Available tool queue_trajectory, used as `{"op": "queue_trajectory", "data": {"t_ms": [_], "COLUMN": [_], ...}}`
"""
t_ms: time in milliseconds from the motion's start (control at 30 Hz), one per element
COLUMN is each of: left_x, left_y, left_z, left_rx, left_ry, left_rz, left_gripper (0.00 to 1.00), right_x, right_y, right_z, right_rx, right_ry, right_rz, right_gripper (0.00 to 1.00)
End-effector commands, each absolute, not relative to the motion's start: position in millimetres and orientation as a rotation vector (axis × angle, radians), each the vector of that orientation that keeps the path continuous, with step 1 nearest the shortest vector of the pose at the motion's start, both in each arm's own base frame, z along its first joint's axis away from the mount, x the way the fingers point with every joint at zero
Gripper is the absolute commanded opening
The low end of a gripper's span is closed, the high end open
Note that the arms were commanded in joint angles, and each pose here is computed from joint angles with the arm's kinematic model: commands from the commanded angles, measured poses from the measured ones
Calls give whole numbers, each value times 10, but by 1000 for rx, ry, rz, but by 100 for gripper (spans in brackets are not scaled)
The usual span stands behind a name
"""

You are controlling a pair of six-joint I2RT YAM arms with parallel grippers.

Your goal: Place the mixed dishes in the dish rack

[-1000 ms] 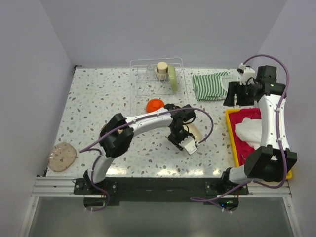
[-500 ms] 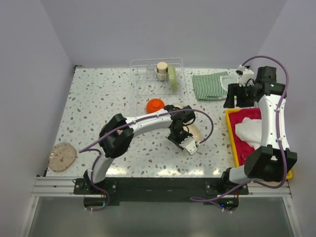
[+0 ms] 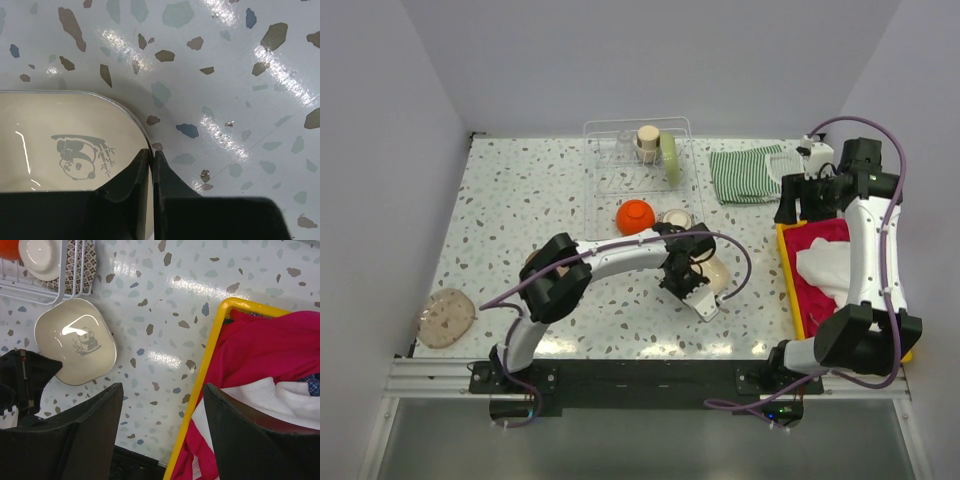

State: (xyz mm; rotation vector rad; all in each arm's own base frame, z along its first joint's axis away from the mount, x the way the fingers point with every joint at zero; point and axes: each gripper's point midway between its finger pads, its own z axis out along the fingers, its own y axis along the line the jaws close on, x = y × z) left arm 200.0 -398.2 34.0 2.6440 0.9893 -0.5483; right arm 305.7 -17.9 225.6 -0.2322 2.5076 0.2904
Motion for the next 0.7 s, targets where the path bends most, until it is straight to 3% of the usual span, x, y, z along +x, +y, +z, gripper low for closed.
{"op": "queue_trajectory", "data": {"t_ms": [0,133,300,433,533,567,633,667], "left_x": [1893,1757,1674,1821,2254,2632,2884,3291], "left_y": [-4194,-4509,-4749,-4676,-4502,-4376,-4181,-3970], "left_z": [698,1292,2106,2520,2925,3188,3349,3636], "left_rx": [2582,2443,2257,2077,1806,1668,1447,1307], "left_ry": [911,862,862,1040,1222,1224,1395,1349], "left_rz": [-560,-707,-867,-1003,-1120,-1094,-1256,-1234], "left_gripper": [6,0,0,0,0,0,0,0], "right_x": [2979,3049,3090,3099,3154,3186,3246,3278], "right_y": [-180,-266,-352,-364,-342,-329,-319,-313], "right_z": [2409,2437,2445,2469,2499,2471,2487,2435], "right_rx": [-269,-214,-165,-127,-89,-78,-27,-8], "right_ry": [2458,2447,2447,2442,2430,2439,2436,2453], "right_rz": [259,201,148,142,168,188,211,230], "right_gripper": [69,68,68,67,66,66,65,65]}}
